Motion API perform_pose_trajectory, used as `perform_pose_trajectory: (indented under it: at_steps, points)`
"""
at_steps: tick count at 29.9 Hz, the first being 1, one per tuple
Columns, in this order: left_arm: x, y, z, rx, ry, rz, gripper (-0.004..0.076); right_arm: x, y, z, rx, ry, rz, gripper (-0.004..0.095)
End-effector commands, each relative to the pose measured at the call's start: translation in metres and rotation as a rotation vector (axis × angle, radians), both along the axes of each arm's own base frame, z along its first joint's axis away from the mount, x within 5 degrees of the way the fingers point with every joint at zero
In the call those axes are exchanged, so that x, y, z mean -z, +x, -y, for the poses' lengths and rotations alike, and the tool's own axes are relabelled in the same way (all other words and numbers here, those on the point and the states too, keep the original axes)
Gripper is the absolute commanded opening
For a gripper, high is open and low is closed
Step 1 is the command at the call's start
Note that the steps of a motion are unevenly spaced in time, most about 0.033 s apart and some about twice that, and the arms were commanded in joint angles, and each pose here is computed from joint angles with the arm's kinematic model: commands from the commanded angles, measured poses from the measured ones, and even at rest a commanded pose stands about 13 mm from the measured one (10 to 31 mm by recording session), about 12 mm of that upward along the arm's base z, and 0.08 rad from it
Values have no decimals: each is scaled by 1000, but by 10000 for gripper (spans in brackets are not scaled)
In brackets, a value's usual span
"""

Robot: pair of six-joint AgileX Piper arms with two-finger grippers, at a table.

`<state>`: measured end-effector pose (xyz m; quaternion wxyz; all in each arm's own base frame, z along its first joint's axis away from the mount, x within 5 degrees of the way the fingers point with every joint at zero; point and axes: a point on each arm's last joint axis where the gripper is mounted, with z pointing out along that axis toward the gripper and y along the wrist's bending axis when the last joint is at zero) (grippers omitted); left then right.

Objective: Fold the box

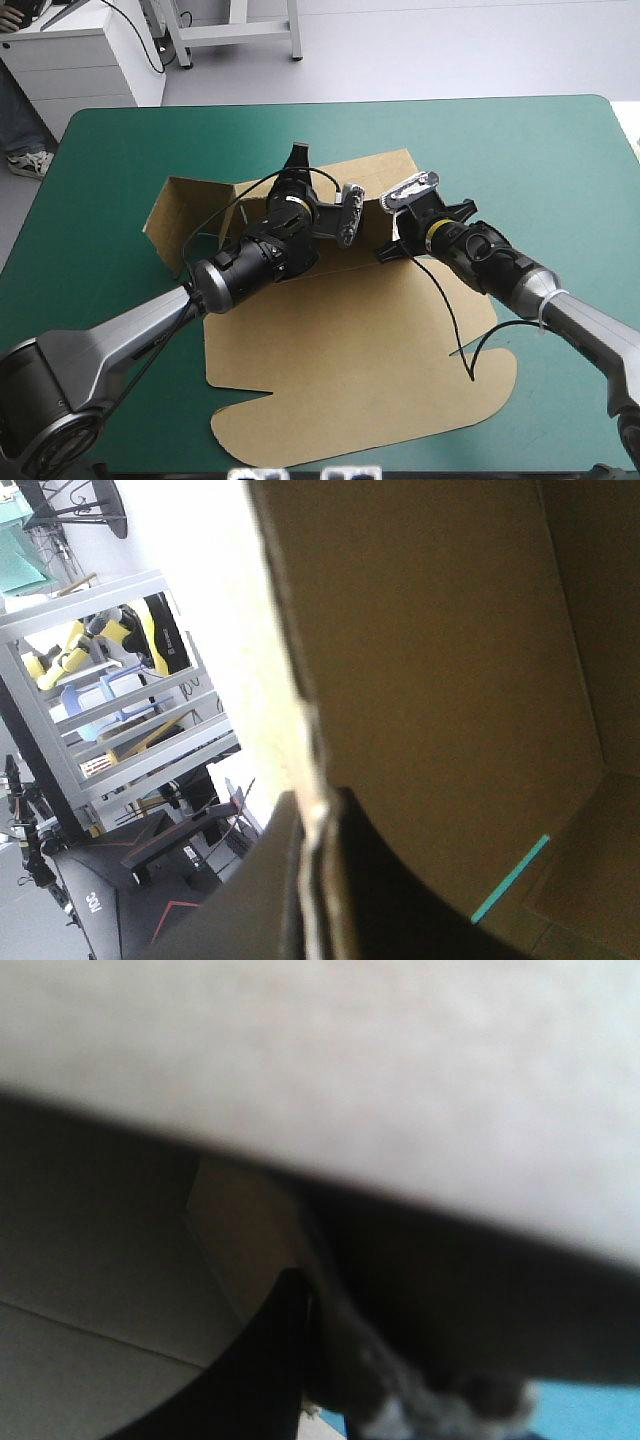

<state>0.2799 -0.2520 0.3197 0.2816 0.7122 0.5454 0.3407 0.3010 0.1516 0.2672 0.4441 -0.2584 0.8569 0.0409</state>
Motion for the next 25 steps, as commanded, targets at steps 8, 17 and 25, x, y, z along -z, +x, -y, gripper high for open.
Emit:
perform_pose_trajectory:
  at_steps: [8,17,25]
  points:
    - [1,-10,-5,-55,-29,-98,-8,-19,1,9,33,-43,-4,633]
    - [1,-10,-5,-55,-29,-98,-8,-17,12,17,17,126,165,629]
    - [1,-10,-5,-55,-29,-98,-8,-1,2,13,-43,240,256,405]
